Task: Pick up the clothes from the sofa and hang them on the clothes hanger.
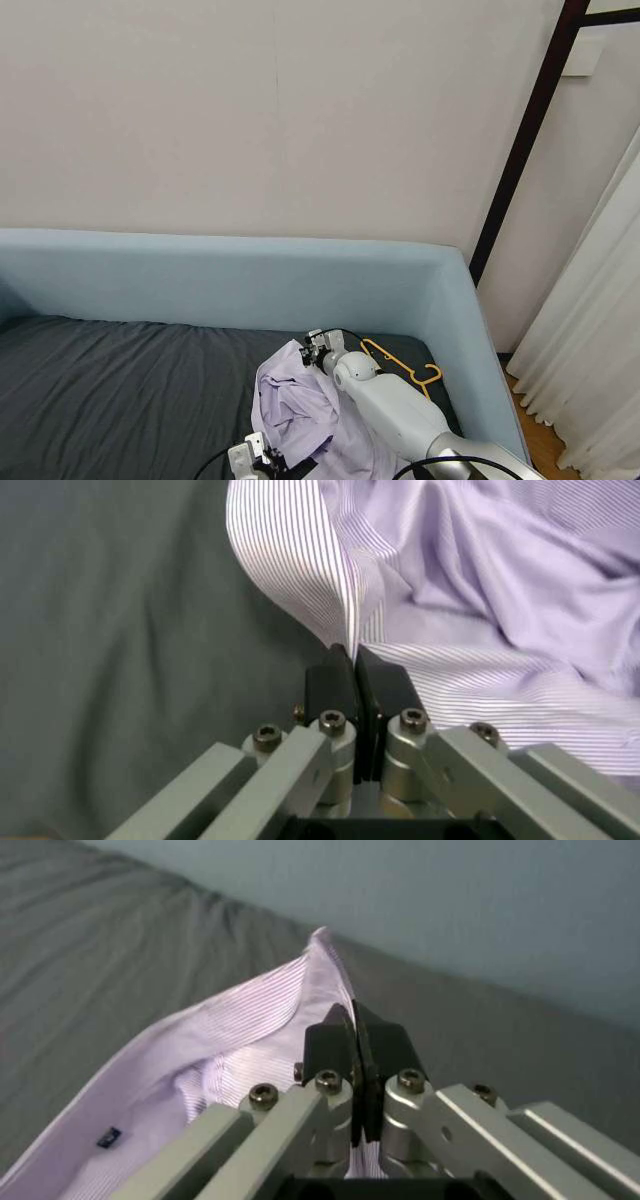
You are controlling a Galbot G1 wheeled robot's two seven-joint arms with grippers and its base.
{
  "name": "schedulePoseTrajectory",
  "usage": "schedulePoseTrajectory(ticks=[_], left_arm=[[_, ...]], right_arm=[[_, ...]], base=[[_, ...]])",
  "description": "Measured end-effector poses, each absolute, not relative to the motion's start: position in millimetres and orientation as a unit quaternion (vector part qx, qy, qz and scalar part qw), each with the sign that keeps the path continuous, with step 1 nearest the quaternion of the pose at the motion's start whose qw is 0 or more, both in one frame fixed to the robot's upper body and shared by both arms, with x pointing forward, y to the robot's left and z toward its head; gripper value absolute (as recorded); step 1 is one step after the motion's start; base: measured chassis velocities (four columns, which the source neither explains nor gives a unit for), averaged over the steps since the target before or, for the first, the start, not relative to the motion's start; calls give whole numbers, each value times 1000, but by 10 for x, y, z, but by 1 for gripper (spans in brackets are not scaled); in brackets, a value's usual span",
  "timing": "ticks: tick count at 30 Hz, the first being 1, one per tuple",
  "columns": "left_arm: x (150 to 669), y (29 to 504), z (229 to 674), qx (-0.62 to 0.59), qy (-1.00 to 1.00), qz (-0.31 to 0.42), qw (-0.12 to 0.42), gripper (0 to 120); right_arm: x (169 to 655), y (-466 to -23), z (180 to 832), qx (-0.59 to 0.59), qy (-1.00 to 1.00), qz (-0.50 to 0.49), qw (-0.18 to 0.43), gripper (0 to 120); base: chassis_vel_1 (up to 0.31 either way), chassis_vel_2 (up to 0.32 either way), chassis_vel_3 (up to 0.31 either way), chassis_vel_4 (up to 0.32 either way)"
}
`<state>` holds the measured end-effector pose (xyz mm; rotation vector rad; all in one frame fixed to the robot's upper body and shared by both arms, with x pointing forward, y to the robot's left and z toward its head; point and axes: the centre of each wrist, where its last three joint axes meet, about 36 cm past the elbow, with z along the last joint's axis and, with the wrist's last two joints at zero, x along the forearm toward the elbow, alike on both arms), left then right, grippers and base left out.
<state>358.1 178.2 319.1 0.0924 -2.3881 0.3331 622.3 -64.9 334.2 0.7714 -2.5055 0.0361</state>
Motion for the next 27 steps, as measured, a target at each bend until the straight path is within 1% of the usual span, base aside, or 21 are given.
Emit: schedulePoseTrajectory(ticks=[4,5,8,9,11,12,13,15,16,17,18,22,24,26,27], left_arm=[[3605,2209,3424,3,-945,83,315,0],[3605,2209,3424,3,-945,83,315,0],[3630,2582,3758,-26,-962,19,272,0],[3630,2582,3758,-26,-962,19,272,0],[3641,2761,3936,-44,-970,-33,238,0],[3659,2871,4063,-58,-973,-68,213,0],[3659,2871,4063,-58,-973,-68,213,0],[3717,3012,4249,-74,-974,-109,183,0],[3837,3175,4519,-85,-974,-151,149,0],[3900,3231,4655,-91,-973,-163,135,0],[3900,3231,4655,-91,-973,-163,135,0],[4164,3398,5361,-98,-973,-194,78,0],[4179,3411,5428,-99,-973,-197,74,0],[4238,3497,5810,-100,-970,-215,52,0],[4259,3530,5922,-99,-969,-221,46,0]], right_arm=[[6084,-764,3689,280,-938,12,203,0],[6084,-764,3689,280,-938,12,203,0],[5893,-902,3991,282,-946,6,161,0],[5893,-902,3991,282,-946,6,161,0],[5799,-975,4125,279,-949,4,144,0],[5746,-1015,4224,279,-951,1,134,0],[5746,-1015,4224,279,-951,1,134,0],[5688,-1082,4386,277,-954,-1,117,0],[5651,-1151,4601,276,-957,-4,95,0],[5645,-1180,4717,275,-958,-7,84,0],[5645,-1180,4717,275,-958,-7,84,0],[5625,-1309,5346,284,-958,-12,33,0],[5624,-1316,5398,286,-958,-11,30,0],[5660,-1348,5778,294,-956,-1,1,0],[5688,-1349,5878,295,-956,0,-8,0]], base=[[0,0,0,0],[0,0,0,0],[0,0,0,0],[0,0,0,0],[0,0,0,0],[0,0,0,0],[0,0,0,0],[0,0,0,0],[0,0,0,0],[0,0,0,0],[0,0,0,0],[0,0,0,0],[0,0,0,0],[0,0,0,0],[0,0,0,0]])
